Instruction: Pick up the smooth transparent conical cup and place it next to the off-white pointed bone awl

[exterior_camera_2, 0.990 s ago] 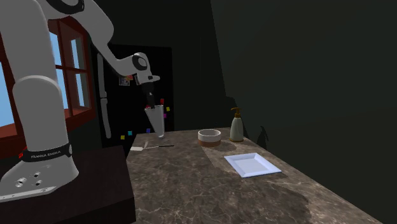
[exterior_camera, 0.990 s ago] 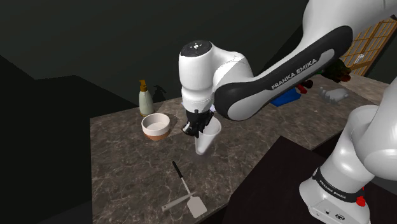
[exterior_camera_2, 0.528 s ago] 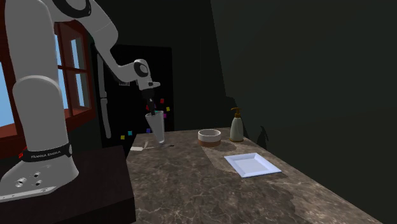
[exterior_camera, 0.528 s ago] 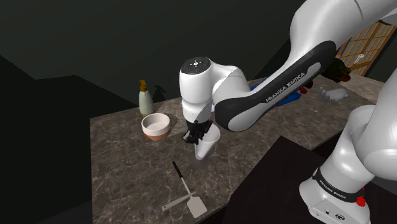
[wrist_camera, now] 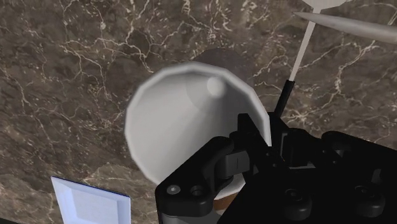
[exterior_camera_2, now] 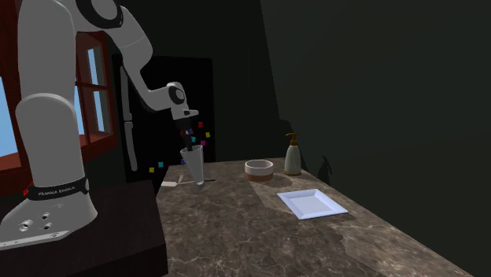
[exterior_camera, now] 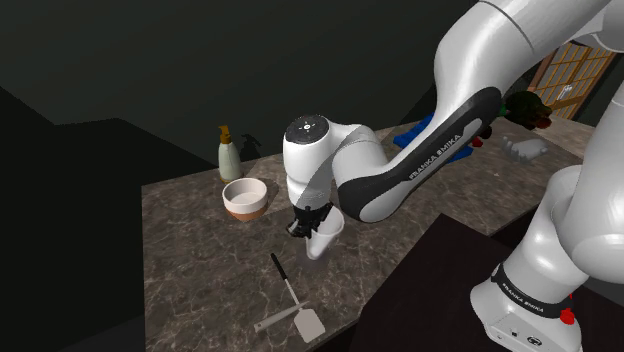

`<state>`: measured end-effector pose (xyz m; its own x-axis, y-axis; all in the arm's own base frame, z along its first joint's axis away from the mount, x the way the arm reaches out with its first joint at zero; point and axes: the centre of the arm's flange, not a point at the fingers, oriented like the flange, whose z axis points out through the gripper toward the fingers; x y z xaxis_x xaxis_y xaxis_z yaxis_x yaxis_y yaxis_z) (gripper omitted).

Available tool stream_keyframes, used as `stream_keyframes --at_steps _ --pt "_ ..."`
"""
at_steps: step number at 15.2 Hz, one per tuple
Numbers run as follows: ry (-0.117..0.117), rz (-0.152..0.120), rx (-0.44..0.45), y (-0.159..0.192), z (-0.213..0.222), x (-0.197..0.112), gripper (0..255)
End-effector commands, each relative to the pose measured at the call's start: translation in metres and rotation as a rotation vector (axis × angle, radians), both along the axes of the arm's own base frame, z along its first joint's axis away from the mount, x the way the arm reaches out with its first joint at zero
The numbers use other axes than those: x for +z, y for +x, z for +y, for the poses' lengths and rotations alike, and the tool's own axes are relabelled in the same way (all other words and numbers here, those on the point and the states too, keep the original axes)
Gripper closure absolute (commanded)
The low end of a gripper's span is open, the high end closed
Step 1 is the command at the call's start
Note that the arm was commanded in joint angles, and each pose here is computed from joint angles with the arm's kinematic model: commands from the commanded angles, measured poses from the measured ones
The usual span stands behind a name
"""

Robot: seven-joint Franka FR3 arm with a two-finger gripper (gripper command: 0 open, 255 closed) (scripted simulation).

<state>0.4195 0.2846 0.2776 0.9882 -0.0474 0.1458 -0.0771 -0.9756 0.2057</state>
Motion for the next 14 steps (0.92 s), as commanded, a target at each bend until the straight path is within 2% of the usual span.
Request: stream_keyframes --at_steps 1,7,8,13,14 --pt "0.001 -0.001 0.0 0.0 0.001 -0.002 255" --pt "0.001 -0.001 0.0 0.0 0.001 -0.002 255" --pt "0.001 -0.001 0.0 0.0 0.001 -0.002 0" --pt "0.001 -0.001 0.0 0.0 0.001 -0.002 0" --pt "0.001 -0.001 0.0 -0.002 0.004 0.011 0"
